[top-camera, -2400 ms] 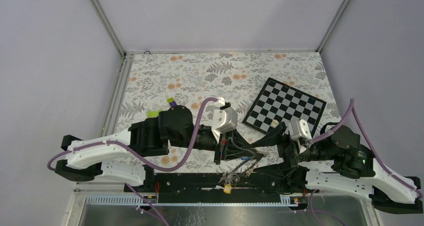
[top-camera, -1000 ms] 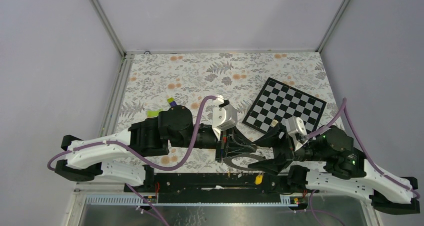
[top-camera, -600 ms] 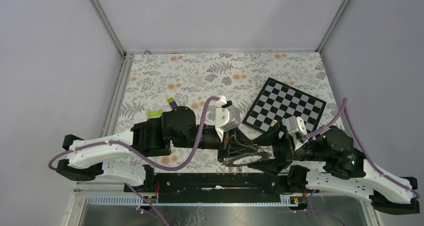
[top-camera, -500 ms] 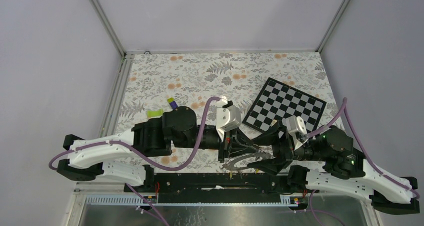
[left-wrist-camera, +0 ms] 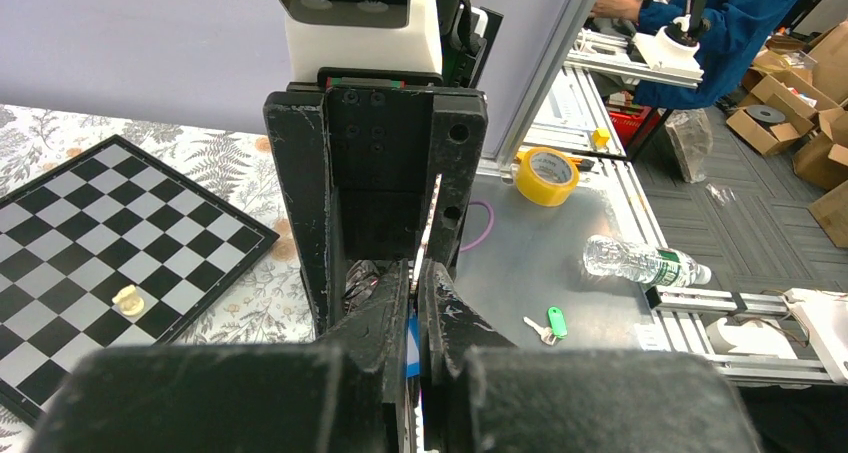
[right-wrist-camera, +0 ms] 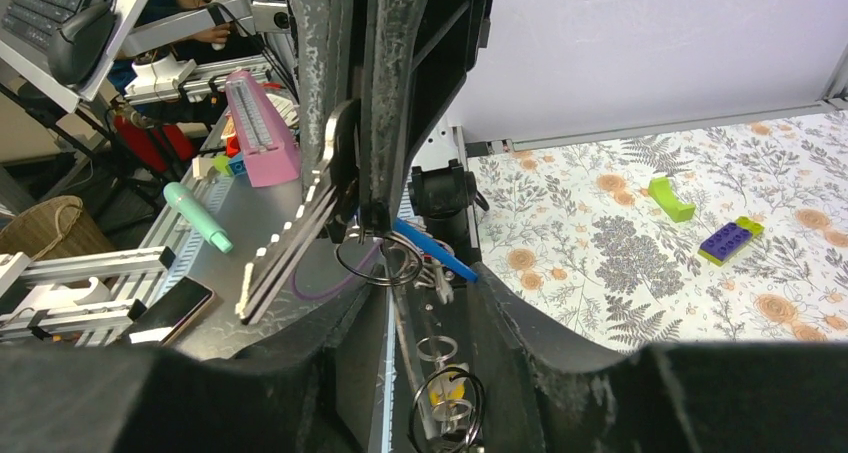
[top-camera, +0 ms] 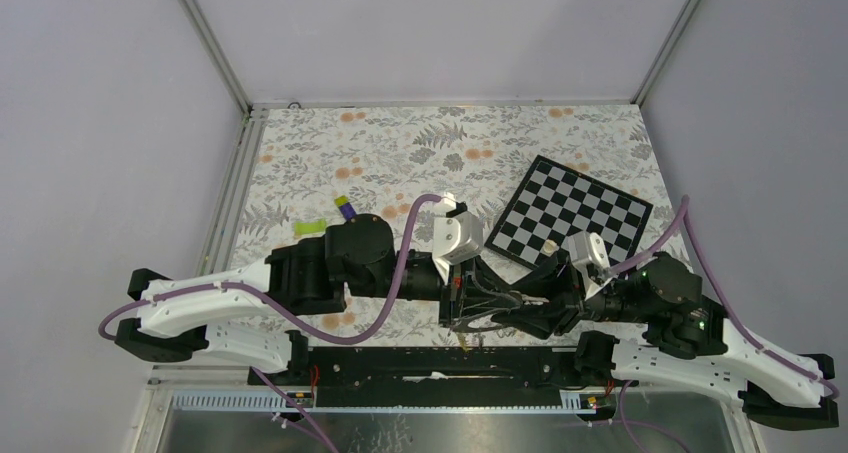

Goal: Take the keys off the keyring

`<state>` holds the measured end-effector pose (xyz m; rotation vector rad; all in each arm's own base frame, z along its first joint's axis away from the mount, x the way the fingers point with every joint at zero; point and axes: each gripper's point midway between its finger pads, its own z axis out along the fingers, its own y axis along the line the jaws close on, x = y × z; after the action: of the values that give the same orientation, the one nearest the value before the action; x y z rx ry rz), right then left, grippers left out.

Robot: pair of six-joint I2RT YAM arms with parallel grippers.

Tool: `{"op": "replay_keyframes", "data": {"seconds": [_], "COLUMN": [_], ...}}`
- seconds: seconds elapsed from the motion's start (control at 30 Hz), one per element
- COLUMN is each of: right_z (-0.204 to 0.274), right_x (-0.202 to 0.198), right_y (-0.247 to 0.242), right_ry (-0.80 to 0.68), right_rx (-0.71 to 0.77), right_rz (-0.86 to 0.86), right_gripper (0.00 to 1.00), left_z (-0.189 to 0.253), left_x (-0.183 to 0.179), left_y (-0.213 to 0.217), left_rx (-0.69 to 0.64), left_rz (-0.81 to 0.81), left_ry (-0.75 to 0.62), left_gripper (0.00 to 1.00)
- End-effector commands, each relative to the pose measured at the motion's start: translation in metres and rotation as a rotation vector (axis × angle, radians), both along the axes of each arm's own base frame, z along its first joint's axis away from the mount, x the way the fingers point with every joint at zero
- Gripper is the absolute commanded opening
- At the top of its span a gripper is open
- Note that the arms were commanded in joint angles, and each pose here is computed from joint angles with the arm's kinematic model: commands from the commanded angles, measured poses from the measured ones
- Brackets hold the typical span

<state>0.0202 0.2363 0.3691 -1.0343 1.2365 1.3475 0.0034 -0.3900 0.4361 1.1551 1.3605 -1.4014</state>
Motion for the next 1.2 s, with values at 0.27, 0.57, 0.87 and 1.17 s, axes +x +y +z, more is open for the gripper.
{"op": "replay_keyframes", "data": {"seconds": [0.27, 0.57, 0.87, 1.17], "right_z": [0.042, 0.045, 0.05, 0.052], "right_x": [-0.013, -0.012, -0.012, -0.011], "right_y": [-0.016, -0.019, -0.022, -0.02], "right_ry": [-0.047, -0.051, -0.057, -0.059], "right_rx": [0.165, 0.172, 0.194, 0.205], "right_rz": [0.042, 0.029, 0.024, 0.021], "right_gripper": [0.54, 0.63, 0.65, 0.64], "left_z": [0.024, 0.019, 0.014, 0.007], "left_x": [0.01, 0.013, 0.016, 0.016], "left_y": [0.004, 0.0, -0.006, -0.012], "left_rx": [-0.084, -0.065, -0.046, -0.026], "left_rz": [0.052, 0.063, 0.077, 0.077], "left_ry": [-0.017, -0.013, -0.006, -0.006], "left_gripper": [0.0, 0.0, 0.0, 0.0]}}
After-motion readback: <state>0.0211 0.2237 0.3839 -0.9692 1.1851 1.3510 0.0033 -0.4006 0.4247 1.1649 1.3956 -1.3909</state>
